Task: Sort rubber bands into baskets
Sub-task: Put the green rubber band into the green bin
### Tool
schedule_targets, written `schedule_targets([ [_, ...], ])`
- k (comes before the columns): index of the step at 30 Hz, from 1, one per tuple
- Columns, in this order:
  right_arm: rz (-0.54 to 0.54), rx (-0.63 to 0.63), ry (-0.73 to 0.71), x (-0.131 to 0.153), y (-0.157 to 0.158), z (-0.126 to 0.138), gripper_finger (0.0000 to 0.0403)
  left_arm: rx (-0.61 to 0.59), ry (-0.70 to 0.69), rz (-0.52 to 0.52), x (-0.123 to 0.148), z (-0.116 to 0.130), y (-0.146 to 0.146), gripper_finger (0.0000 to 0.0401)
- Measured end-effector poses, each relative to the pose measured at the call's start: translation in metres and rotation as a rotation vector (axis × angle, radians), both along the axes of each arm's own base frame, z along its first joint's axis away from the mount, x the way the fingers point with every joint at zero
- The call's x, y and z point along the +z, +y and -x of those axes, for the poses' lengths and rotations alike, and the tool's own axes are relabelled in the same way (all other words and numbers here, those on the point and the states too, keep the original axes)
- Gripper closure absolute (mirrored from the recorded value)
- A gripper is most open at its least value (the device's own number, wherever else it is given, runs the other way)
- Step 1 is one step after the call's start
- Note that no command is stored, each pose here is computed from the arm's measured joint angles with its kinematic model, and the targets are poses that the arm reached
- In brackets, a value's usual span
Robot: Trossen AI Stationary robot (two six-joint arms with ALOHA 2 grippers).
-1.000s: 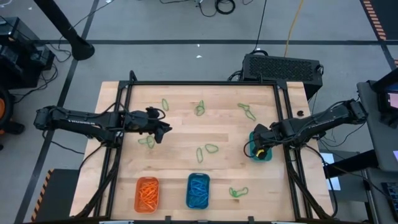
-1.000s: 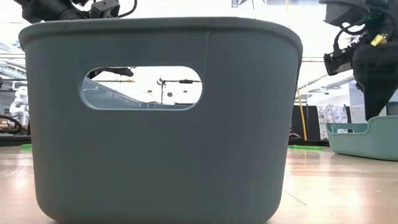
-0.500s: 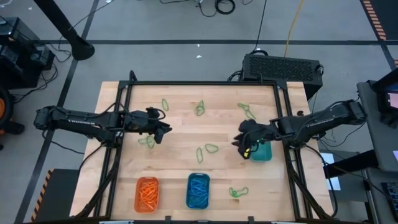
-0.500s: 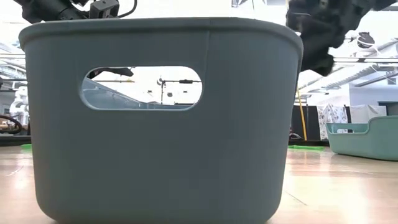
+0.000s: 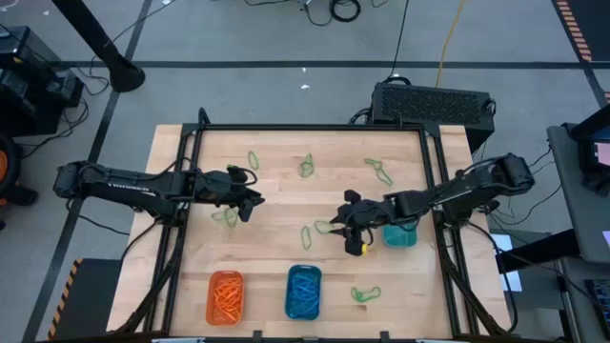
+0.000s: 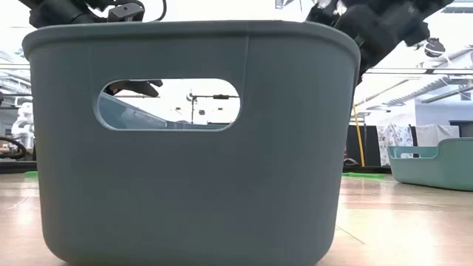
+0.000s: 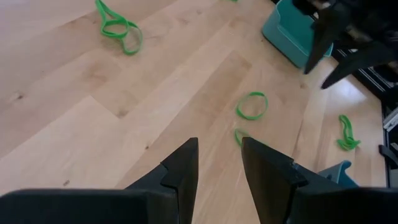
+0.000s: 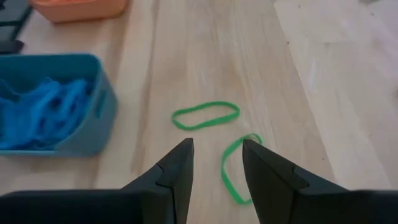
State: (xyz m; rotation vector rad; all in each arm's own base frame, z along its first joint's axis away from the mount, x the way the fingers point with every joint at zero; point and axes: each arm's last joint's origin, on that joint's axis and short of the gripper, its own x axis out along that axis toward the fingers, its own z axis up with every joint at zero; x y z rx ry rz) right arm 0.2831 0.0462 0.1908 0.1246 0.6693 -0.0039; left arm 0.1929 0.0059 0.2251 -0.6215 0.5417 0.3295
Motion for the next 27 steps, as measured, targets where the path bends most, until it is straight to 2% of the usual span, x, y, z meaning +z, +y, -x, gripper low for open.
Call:
schedule_targets([
  [4,0.006,-0.013,0.044,-0.018,-0.004,-0.008,0.0273,-0.006,0.000,0.005,0.000,0.000,0.000,0.0271],
  [9,-0.045,0.019,0.084,-0.035,-0.010,-0.016,0.0273,-0.006,-0.008,0.004,0.000,-0.001,0.000,0.0271],
  [22,-0.013,0.035,0.192,-0.079,-0.018,-0.026,0.0273,-0.006,-0.007,0.004,0.000,-0.001,0.000,0.0271],
  [27,-0.046,0.037,0.220,-0.084,-0.015,-0.026,0.0285,0.003,-0.005,0.025,0.000,-0.001,0.000,0.0271],
])
